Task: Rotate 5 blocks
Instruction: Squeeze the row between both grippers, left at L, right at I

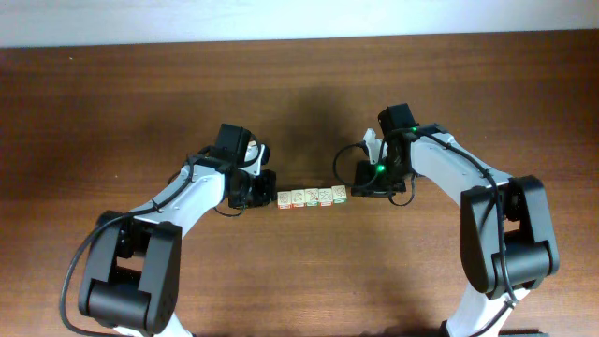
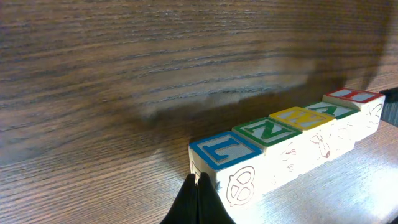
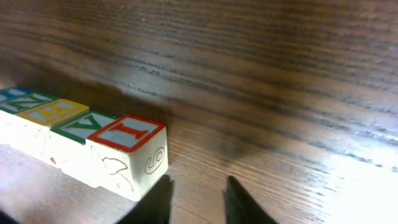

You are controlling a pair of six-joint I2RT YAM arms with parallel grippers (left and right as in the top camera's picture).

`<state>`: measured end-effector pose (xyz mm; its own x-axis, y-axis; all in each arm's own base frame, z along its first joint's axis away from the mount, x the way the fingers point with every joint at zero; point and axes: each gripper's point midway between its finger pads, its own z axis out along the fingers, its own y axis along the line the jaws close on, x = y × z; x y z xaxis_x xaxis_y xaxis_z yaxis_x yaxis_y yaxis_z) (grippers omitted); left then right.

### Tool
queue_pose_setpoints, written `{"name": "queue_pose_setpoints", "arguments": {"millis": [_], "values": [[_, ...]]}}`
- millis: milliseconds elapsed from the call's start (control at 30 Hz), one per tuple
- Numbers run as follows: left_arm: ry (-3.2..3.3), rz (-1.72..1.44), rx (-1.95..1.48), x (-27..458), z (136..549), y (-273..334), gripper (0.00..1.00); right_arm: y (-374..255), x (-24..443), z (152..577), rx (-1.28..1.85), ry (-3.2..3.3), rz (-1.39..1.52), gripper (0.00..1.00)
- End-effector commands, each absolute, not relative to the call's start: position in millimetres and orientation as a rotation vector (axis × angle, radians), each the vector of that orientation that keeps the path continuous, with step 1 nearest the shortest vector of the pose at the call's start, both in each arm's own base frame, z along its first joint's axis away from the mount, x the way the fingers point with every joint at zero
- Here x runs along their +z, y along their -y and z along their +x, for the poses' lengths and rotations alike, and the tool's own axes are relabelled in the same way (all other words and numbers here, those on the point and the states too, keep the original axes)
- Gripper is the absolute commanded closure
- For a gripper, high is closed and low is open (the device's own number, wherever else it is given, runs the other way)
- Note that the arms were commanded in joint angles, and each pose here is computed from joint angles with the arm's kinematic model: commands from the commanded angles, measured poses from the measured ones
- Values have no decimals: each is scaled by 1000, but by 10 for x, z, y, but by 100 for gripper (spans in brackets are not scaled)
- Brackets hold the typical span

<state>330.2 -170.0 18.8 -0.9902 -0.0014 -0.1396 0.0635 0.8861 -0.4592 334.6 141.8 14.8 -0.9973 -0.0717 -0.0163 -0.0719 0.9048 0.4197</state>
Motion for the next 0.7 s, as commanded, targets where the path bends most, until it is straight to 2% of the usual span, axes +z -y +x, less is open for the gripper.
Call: {"name": "queue_pose_setpoints", "arguments": {"millis": [0,33,200,667], "values": [[-2942,30,-716,123,3260,1695,100,-1435,105,3286,704,-3088,-90,75],[-2942,31,-715,123,3260,1695,100,-1434,89,3283,704,-3090,-89,75],[-2942,30,-716,123,3260,1695,100,-1462,-16,3261,738,-3112,-81,96],[-2942,31,-715,123,3260,1695,100,-1597,56,3305,867,-3025,-245,96]]}}
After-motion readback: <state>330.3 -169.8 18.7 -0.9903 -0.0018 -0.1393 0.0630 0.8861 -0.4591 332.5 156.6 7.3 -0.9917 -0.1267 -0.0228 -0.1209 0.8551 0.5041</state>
